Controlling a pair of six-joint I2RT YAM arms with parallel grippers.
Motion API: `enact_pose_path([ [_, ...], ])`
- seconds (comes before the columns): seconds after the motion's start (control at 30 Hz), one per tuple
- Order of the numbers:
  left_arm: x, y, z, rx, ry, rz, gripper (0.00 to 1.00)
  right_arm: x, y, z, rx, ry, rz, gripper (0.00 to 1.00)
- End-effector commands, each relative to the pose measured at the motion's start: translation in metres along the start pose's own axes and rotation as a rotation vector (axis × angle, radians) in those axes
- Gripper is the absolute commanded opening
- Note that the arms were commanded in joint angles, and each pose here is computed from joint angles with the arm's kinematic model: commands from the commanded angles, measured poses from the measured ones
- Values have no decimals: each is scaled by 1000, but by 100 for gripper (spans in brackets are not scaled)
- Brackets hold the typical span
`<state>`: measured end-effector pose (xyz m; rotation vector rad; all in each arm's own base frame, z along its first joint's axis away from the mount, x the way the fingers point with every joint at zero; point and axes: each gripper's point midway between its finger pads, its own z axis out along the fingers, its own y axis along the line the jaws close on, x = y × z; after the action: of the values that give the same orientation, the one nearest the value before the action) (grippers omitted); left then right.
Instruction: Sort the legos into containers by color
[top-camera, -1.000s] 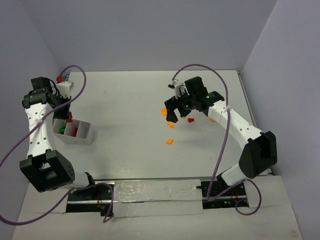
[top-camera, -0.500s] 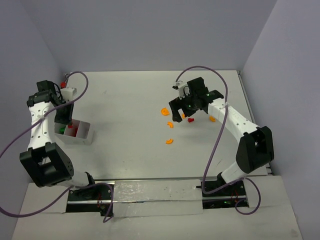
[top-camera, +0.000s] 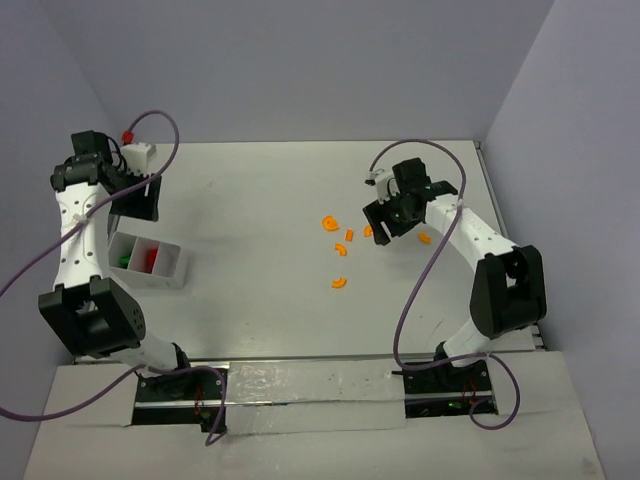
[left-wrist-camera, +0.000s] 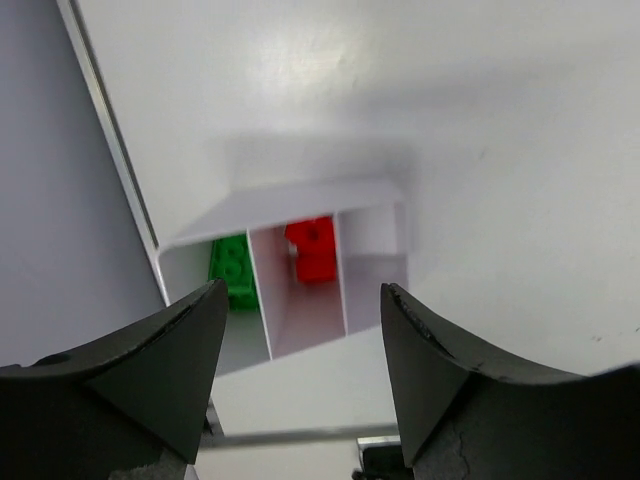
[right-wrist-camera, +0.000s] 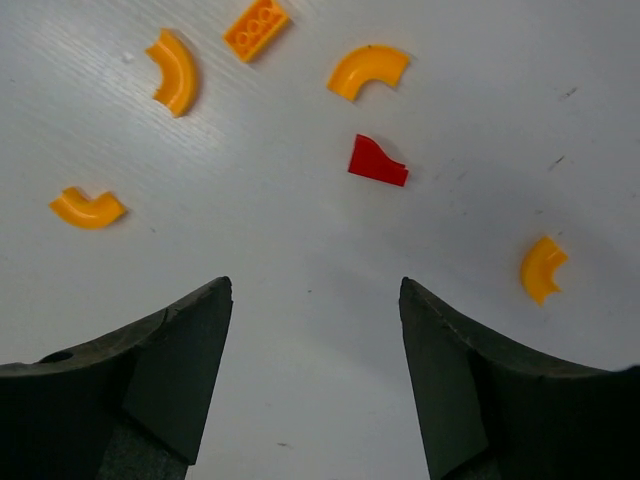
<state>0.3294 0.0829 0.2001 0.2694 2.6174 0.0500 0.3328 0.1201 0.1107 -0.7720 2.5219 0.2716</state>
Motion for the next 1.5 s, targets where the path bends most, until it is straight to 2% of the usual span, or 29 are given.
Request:
enact_pose_path([
  [0.0, -55, -51, -28, 97, -156, 102, 72, 20, -20, 14, 13, 87, -82, 69],
  [0.2, -62, -100, -23, 230, -176, 167, 72, 19, -33, 28, -27, 106, -180, 65],
  [0.27, -65, -116, -23, 292, -191, 177, 72, 12, -38, 30, -62, 102, -268, 63],
  [0.63, -73, -124, -20, 343, -200, 163, 73, 8, -53, 59, -139, 128, -535, 64],
  [0.97, -73, -125, -18, 348, -207, 159, 74, 16, -52, 85, -209, 151, -592, 65],
  [1.3, -72, -127, -16, 356, -208, 147, 74, 14, -50, 92, -233, 130, -614, 56],
  [1.47, -72, -127, -17, 352, -211, 146, 74, 16, -46, 93, -250, 129, -633, 43],
])
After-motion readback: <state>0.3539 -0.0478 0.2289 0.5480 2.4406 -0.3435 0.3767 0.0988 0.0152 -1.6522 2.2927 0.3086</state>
